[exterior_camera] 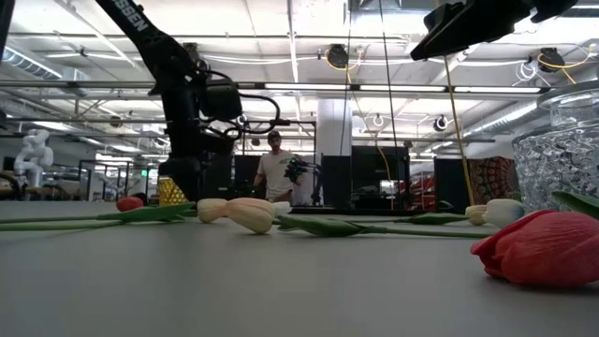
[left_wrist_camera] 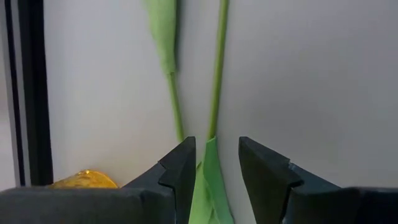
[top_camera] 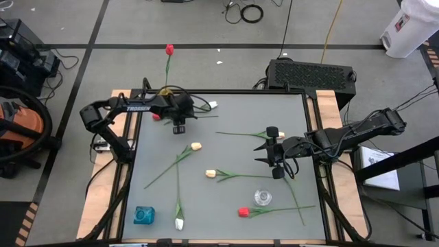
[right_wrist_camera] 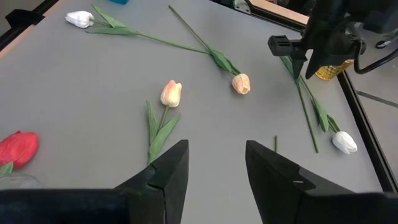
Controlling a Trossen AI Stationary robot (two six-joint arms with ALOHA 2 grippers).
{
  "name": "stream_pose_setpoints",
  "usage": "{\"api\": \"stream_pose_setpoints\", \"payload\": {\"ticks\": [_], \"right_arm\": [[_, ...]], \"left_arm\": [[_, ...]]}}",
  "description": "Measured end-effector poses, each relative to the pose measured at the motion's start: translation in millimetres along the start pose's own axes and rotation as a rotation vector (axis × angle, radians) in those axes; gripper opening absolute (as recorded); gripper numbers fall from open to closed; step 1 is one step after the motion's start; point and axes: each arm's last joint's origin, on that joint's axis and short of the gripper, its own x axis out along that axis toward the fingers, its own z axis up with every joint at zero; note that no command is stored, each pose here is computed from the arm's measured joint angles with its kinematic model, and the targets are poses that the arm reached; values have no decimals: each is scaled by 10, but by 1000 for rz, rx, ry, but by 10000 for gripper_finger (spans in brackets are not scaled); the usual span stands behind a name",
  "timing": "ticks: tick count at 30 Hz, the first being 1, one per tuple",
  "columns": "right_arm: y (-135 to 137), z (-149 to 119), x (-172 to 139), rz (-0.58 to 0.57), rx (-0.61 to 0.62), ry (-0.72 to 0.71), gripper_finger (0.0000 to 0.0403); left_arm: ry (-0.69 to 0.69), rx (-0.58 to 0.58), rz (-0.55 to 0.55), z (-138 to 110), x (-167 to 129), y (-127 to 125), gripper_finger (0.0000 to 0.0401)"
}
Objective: Sort flowers into vase by color
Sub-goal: Put the top red tulip into the yellow vase
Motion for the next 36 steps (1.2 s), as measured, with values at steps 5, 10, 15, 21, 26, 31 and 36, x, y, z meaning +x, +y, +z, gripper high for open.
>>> {"api": "stream_pose_setpoints", "payload": {"ticks": [5,10,15,21,26,31,36], "right_arm": [[0,0,0,0,5,0,151],[0,-1,0,0,10,1,151],[0,-1,0,0,11,1,151],[0,-1,0,0,15,1,151],[0,-1,0,0,14,1,151],[0,-1,0,0,13,1,151],[0,-1,0,0,7,1,151]], "left_arm": [[5,-20,-14,-16,3,8,130],[-9,-37,-12,-5,3,13,130],[-17,-62,-3,6,4,19,130],[-2,-163,1,-4,4,14,130],[17,-143,-11,4,-5,-51,130],[15,-53,-32,23,-14,-104,130],[11,17,-35,29,-16,-115,130]]}}
